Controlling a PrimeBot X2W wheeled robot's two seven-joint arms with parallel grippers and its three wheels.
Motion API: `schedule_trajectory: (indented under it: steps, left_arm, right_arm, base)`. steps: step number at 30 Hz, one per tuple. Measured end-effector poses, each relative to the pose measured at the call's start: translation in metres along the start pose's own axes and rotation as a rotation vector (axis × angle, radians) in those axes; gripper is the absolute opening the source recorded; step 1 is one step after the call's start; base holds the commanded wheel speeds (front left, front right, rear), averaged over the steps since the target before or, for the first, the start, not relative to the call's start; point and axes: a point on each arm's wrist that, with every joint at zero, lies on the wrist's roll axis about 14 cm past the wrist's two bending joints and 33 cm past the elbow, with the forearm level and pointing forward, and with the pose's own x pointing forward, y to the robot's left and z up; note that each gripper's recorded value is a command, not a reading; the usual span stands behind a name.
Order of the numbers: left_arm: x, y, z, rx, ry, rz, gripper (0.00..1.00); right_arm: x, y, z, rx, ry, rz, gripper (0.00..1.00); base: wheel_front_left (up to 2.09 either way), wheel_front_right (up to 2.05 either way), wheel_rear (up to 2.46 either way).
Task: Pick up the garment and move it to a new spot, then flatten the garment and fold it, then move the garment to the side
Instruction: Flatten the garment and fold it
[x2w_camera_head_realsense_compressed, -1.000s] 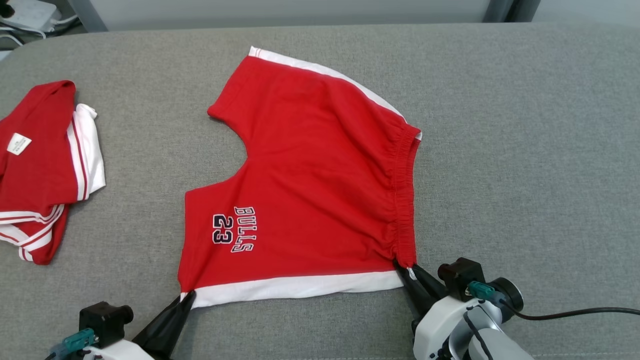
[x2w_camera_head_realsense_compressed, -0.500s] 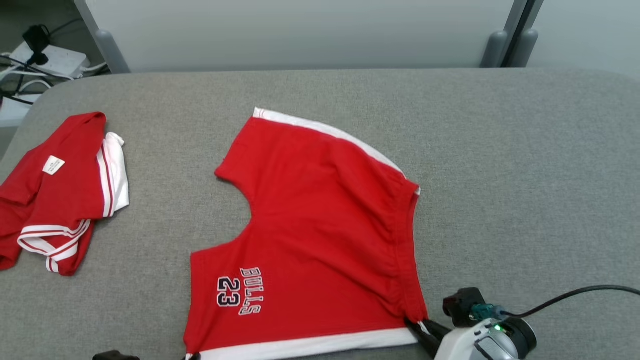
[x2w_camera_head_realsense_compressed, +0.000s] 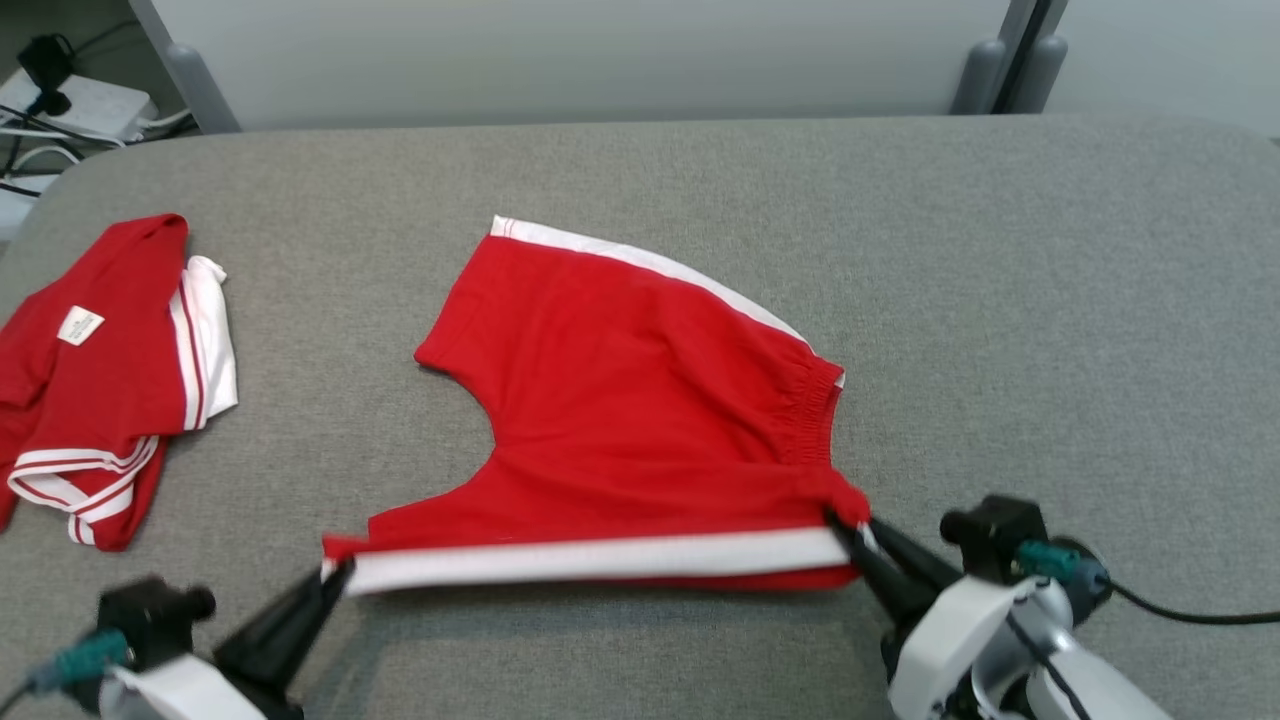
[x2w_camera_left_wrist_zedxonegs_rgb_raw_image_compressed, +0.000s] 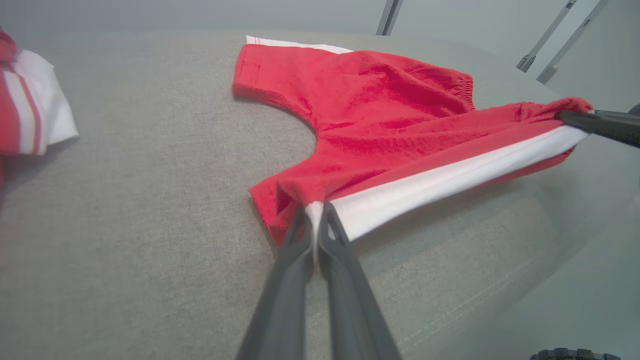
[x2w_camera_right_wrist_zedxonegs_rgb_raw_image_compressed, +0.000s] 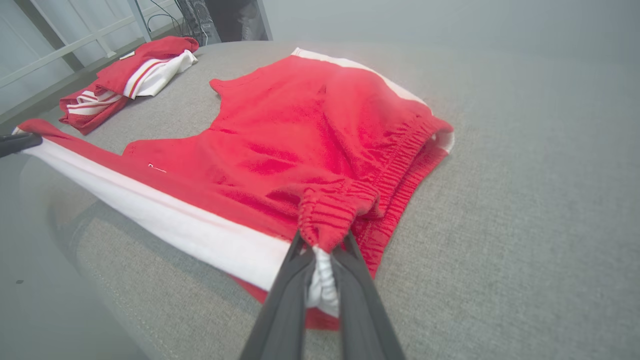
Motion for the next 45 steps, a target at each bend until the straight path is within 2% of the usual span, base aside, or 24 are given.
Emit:
schedule_trajectory:
  steps: [7, 14, 22, 30, 37, 45]
  left_arm:
    - [0.051, 0.006, 0.086, 0.136, -0.178, -0.065, 0.0]
    - [0.107, 0.009, 0.117, 0.209, -0.221, -0.117, 0.0]
    - [0.168, 0.018, 0.127, 0.269, -0.218, -0.161, 0.0]
    - [0.211, 0.036, 0.104, 0.286, -0.15, -0.162, 0.0]
    - [0.229, 0.038, 0.094, 0.279, -0.136, -0.17, 0.0]
    - [0.241, 0.035, 0.108, 0.309, -0.179, -0.171, 0.0]
  right_arm:
    - [0.032, -0.029, 0.055, -0.087, -0.175, -0.113, 0.0]
    - [0.054, -0.07, 0.068, -0.165, -0.217, -0.224, 0.0]
    - [0.075, -0.101, 0.065, -0.115, -0.258, -0.247, 0.0]
    - [0.093, -0.105, 0.047, -0.042, -0.251, -0.207, 0.0]
    - [0.094, -0.112, 0.032, 0.009, -0.231, -0.219, 0.0]
    - [0.088, -0.116, 0.043, 0.025, -0.272, -0.233, 0.0]
  base:
    - [0.0, 0.0, 0.0]
    - [0.0, 0.0, 0.0]
    - [0.0, 0.0, 0.0]
    - [0.0, 0.0, 0.0]
    - [0.0, 0.0, 0.0]
    - [0.0, 0.0, 0.0]
